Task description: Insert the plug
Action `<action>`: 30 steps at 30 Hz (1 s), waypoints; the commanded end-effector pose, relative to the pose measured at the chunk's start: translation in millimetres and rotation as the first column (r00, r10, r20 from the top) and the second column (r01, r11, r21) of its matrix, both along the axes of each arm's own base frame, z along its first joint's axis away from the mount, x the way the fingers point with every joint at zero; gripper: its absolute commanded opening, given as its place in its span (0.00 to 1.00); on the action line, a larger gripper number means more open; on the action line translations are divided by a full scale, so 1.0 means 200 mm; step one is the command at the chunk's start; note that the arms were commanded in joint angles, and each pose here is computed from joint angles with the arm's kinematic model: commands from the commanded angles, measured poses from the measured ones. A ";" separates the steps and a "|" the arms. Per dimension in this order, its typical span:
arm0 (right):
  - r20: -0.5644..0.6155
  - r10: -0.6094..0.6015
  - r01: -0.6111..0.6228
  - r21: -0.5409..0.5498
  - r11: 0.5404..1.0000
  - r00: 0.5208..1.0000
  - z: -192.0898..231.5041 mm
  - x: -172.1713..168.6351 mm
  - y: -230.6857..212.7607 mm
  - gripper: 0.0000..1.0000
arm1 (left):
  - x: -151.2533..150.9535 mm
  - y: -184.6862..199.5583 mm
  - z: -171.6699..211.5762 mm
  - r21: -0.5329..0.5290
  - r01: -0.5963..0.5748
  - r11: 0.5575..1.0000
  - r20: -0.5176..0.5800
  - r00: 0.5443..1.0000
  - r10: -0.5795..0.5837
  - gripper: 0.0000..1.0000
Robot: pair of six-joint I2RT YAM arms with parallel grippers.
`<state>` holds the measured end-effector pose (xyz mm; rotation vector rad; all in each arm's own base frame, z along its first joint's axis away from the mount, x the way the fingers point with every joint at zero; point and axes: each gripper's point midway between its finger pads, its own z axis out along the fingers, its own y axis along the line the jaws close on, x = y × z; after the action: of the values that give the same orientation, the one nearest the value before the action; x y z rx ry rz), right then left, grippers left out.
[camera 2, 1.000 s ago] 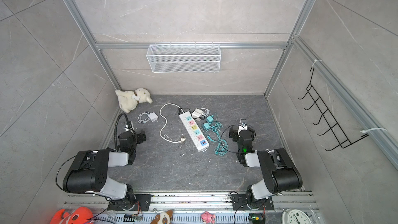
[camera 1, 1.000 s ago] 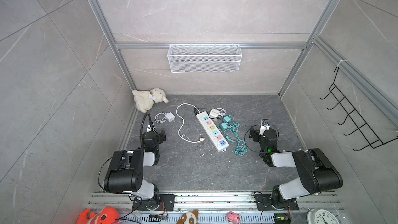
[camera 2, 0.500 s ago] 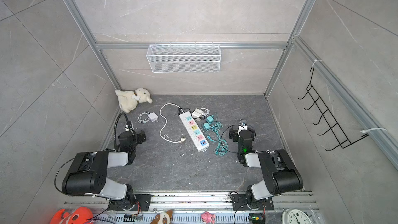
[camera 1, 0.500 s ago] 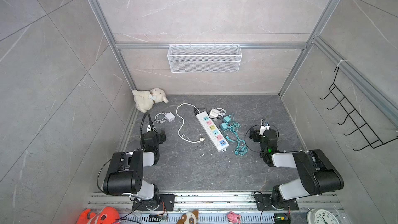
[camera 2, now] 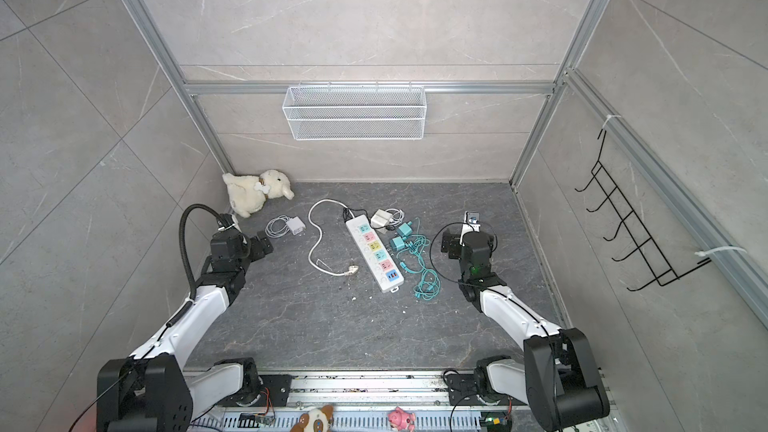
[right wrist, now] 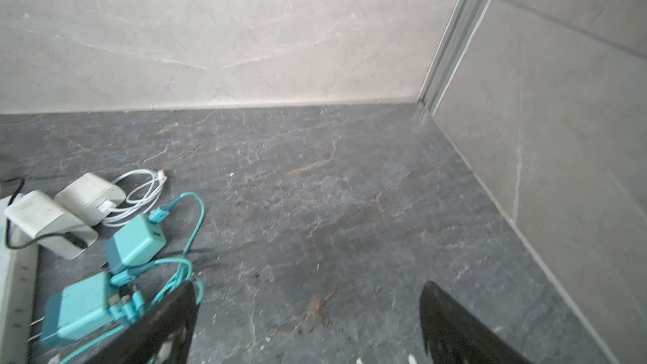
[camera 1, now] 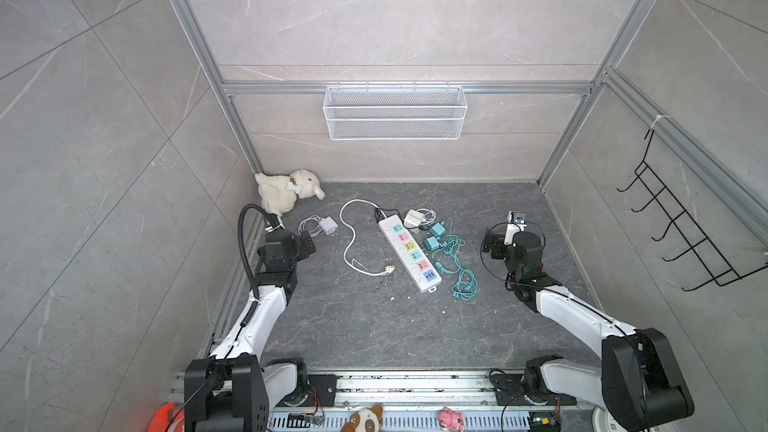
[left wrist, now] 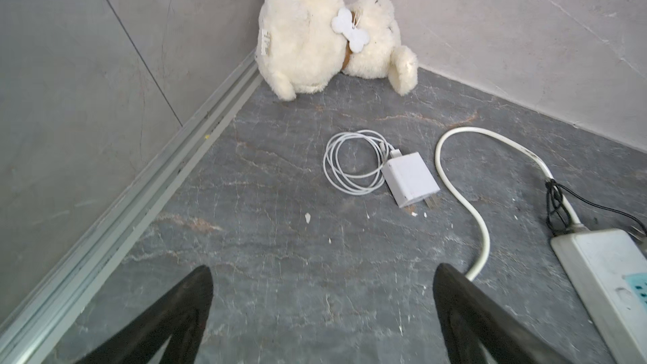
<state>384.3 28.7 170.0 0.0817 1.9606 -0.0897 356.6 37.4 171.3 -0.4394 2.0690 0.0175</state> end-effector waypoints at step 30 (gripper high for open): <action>-0.649 0.016 0.222 0.284 0.933 0.761 -0.27 -0.67 0.17 0.97 | -0.06 -1.06 -0.14 -0.164 0.491 0.855 -0.459 0.730 -0.507 1.00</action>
<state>264.3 57.4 129.7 0.4093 2.6001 0.1736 349.9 -170.5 143.2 0.0717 2.5893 -0.2526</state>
